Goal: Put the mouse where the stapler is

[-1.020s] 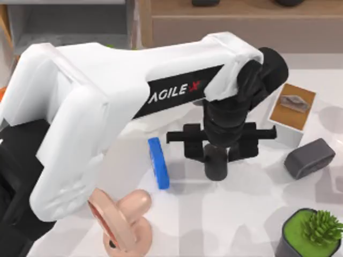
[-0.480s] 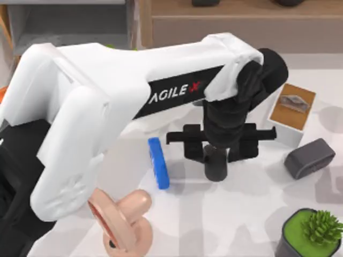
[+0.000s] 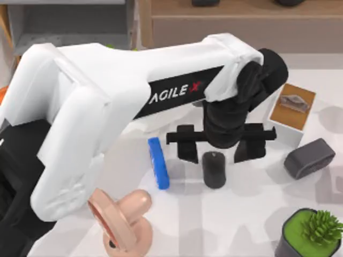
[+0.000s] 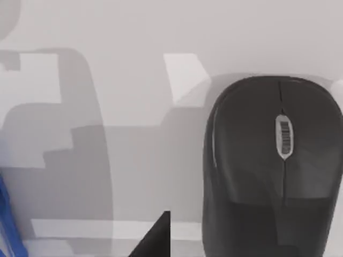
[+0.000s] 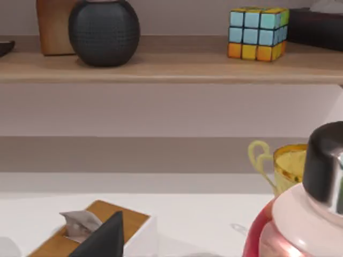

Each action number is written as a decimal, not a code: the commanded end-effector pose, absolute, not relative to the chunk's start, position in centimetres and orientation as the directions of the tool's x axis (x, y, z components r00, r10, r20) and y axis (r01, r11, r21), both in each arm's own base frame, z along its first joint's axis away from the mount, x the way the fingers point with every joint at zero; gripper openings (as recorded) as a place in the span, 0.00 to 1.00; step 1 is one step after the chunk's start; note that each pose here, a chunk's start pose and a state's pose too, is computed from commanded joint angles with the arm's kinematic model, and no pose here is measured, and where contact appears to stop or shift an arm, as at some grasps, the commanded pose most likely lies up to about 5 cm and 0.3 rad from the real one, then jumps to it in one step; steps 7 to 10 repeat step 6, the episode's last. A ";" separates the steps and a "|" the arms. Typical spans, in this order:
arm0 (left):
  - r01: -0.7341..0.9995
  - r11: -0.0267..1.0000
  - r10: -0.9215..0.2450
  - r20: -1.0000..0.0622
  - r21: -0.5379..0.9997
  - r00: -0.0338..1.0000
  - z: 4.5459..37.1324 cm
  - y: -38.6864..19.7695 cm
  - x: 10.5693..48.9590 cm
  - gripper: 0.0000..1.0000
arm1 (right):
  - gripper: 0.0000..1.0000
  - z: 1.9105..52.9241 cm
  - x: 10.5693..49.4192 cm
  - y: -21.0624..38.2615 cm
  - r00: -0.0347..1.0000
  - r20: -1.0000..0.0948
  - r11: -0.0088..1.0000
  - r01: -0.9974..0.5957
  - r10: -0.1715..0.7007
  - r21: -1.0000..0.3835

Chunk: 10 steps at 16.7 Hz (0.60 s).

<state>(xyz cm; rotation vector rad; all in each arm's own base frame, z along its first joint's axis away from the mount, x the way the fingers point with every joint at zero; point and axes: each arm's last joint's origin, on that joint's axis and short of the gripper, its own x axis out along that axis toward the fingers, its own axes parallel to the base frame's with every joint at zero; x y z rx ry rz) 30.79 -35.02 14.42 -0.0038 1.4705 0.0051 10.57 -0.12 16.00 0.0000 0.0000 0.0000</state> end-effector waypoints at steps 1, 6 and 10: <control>-0.006 1.000 0.001 -0.995 0.001 0.100 14.4 -35.0 30.8 1.00 | 1.00 16.0 10.6 -0.1 1.000 0.000 1.000 0.000 0.000 0.000; -0.006 1.000 0.001 -0.995 0.001 0.100 14.4 -35.0 30.8 1.00 | 1.00 16.0 10.6 -0.1 1.000 0.000 1.000 0.000 0.000 0.000; -0.006 1.000 0.001 -0.995 0.001 0.100 14.4 -35.0 30.8 1.00 | 1.00 16.0 10.6 -0.1 1.000 0.000 1.000 0.000 0.000 0.000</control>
